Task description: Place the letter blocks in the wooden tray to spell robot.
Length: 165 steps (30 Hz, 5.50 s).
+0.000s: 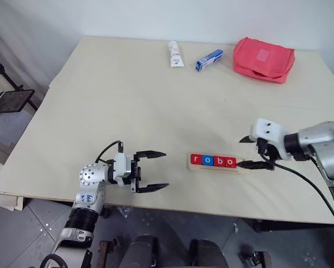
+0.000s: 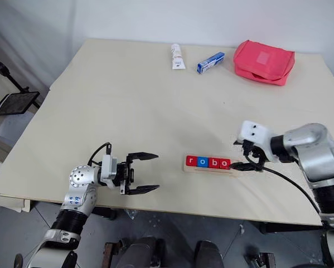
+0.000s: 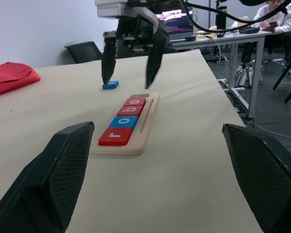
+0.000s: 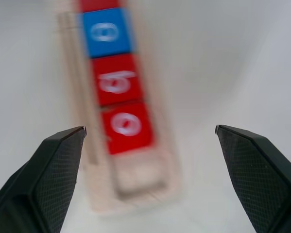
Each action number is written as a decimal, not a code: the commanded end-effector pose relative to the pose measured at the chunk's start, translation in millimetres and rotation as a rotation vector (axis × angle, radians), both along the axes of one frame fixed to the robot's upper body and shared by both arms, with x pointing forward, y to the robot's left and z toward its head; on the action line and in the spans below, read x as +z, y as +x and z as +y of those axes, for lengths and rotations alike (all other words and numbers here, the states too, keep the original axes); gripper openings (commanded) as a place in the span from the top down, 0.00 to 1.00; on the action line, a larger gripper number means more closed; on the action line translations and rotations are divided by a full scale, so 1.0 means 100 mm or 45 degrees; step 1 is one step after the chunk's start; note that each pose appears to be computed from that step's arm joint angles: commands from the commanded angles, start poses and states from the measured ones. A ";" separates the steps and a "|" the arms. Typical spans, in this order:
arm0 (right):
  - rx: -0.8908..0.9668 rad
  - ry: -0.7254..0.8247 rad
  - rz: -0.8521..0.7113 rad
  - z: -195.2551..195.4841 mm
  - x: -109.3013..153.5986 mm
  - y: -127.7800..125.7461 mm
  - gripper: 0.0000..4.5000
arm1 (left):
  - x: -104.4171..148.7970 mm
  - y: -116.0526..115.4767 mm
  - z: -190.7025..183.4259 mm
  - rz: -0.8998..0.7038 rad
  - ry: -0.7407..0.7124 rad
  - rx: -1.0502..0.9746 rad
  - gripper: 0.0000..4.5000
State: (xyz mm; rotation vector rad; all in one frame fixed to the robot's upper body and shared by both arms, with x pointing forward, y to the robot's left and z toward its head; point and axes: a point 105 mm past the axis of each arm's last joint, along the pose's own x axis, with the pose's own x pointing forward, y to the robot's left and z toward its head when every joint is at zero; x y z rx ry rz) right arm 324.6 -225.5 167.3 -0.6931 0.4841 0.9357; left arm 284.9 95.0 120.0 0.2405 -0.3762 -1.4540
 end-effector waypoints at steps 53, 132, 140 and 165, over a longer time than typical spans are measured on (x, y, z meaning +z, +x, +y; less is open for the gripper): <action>-1.148 0.653 -0.449 -0.64 -0.10 -0.13 0.68 | 0.04 0.02 0.07 -0.011 0.043 -0.108 0.00; -0.193 -0.043 0.119 -0.68 -0.42 -0.37 0.65 | 0.32 0.03 0.19 0.010 0.117 -0.046 0.00; -0.207 -0.034 0.074 -0.68 -0.32 -0.34 0.68 | 0.33 0.05 0.18 0.001 0.104 -0.041 0.00; 0.163 -0.200 0.096 -0.05 0.03 -0.08 0.68 | 0.26 0.03 0.08 -0.007 0.077 -0.044 0.00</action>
